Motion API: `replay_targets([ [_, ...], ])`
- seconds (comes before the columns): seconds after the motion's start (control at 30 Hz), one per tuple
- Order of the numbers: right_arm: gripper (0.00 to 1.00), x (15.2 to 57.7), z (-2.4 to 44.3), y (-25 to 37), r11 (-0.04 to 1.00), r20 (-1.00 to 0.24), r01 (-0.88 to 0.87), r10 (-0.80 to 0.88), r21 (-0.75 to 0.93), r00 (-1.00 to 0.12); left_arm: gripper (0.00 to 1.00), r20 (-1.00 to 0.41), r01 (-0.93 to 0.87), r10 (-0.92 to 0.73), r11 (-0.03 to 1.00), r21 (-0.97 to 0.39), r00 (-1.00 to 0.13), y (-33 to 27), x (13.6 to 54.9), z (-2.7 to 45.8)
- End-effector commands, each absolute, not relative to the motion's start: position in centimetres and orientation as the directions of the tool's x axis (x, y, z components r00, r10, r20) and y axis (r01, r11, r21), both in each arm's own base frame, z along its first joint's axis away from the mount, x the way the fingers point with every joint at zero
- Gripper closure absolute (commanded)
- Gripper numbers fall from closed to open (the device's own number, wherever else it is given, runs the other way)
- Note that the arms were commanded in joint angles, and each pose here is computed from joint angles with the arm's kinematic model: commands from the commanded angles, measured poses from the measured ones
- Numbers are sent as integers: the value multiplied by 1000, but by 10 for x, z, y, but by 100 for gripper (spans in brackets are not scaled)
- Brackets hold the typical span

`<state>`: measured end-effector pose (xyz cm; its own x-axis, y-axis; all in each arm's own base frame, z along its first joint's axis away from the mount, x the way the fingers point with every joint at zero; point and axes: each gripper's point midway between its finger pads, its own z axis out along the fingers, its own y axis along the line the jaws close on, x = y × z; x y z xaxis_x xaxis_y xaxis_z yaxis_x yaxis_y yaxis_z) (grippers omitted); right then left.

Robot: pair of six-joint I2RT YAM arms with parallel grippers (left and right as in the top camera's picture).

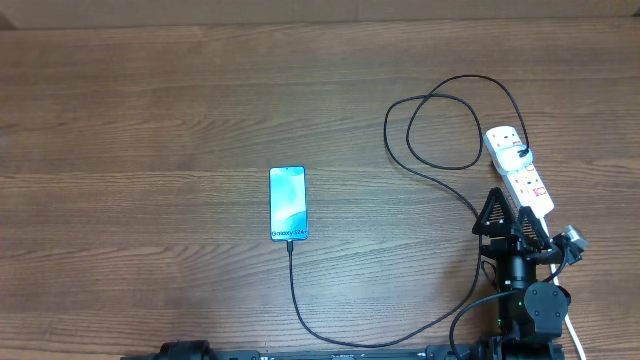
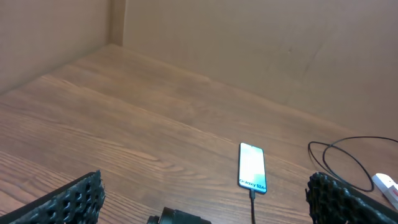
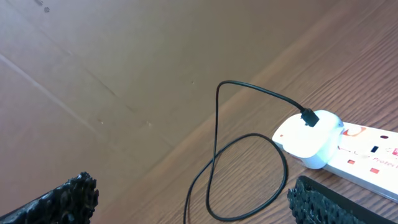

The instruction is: Plug charger to phone and switch on socket

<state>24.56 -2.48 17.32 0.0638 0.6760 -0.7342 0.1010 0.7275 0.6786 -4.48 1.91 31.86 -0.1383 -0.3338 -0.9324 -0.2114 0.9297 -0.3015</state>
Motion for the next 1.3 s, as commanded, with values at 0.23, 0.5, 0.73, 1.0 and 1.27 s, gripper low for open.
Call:
replay_targets([
  [0.23, 0, 245, 173, -24, 728, -734, 91, 676, 679, 71, 0, -941, -211, -318, 934, -288, -120, 21, -49, 319],
  [0.5, 0, 245, 173, -24, 728, -734, 91, 676, 679, 71, 0, -941, -211, -318, 934, -288, -120, 21, -49, 319],
  [0.73, 0, 246, 173, -23, 821, -826, 94, 561, 563, 53, 0, -941, -211, -318, 934, -288, -120, 21, -49, 319],
  [1.0, 0, 246, 171, -13, 961, -963, 53, 271, 271, -1, 0, -941, -211, -318, 934, -288, -120, 21, -49, 319],
  [1.27, 0, 246, 171, -13, 961, -962, 53, 271, 271, -1, 0, -941, -211, -318, 934, -288, -120, 21, -49, 319],
])
